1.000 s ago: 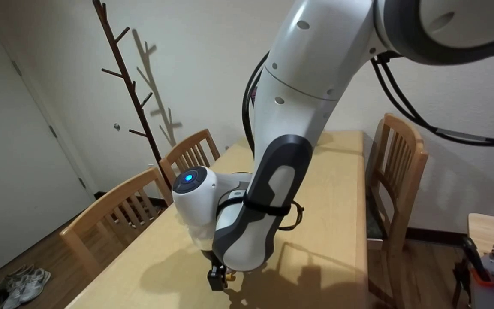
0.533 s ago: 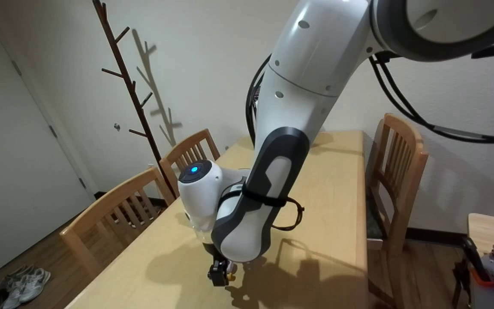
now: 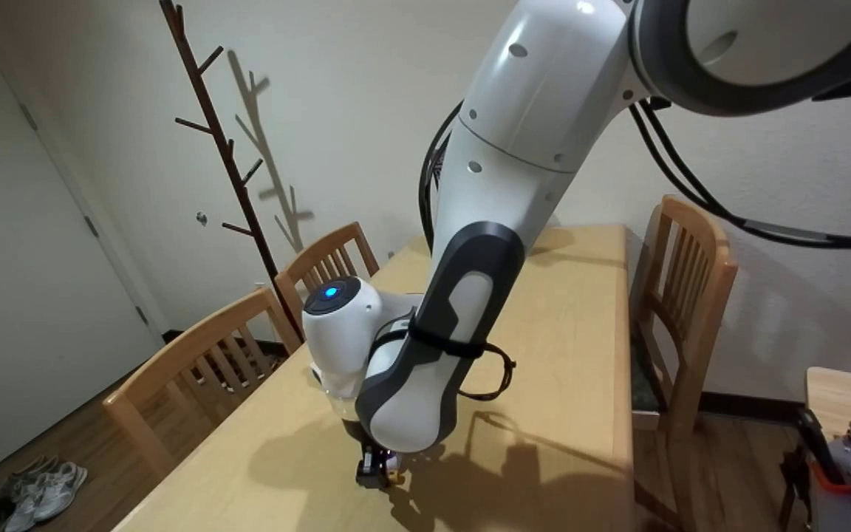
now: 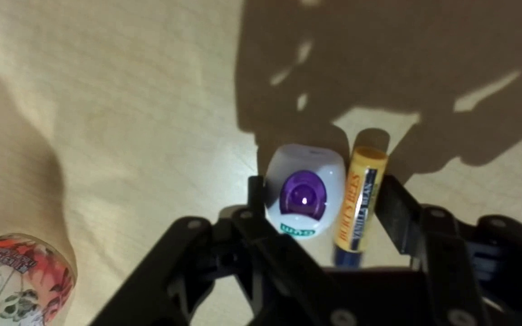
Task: Place the two small objects in the bag
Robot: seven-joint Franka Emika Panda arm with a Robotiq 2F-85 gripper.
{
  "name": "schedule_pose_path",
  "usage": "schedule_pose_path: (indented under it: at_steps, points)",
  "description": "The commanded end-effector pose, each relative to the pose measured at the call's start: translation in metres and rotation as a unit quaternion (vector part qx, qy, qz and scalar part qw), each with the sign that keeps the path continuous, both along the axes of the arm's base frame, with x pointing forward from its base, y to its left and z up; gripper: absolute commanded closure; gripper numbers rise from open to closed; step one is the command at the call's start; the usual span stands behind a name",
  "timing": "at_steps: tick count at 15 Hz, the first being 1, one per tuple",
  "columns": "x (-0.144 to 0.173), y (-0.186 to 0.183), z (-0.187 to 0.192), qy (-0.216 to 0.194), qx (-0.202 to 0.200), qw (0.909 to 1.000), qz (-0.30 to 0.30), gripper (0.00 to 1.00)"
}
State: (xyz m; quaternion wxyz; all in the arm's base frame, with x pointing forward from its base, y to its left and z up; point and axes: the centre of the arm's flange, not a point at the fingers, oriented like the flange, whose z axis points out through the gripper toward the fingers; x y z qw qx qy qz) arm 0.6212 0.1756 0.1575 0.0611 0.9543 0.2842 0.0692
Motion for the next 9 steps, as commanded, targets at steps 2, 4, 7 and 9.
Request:
schedule_pose_path:
  at_steps: [2,4,7,9]
  points:
    - [0.0104,0.0002,-0.0004,0.009,0.010,0.9998,0.016,0.72]
    - [0.0122,0.0011,0.0023,0.006,0.011,0.9998,0.017,0.81]
    - [0.0107,0.0022,0.0012,0.008,0.009,0.9998,0.017,0.81]
    - [0.0086,0.0070,0.0050,0.007,0.005,0.9998,0.020,0.81]
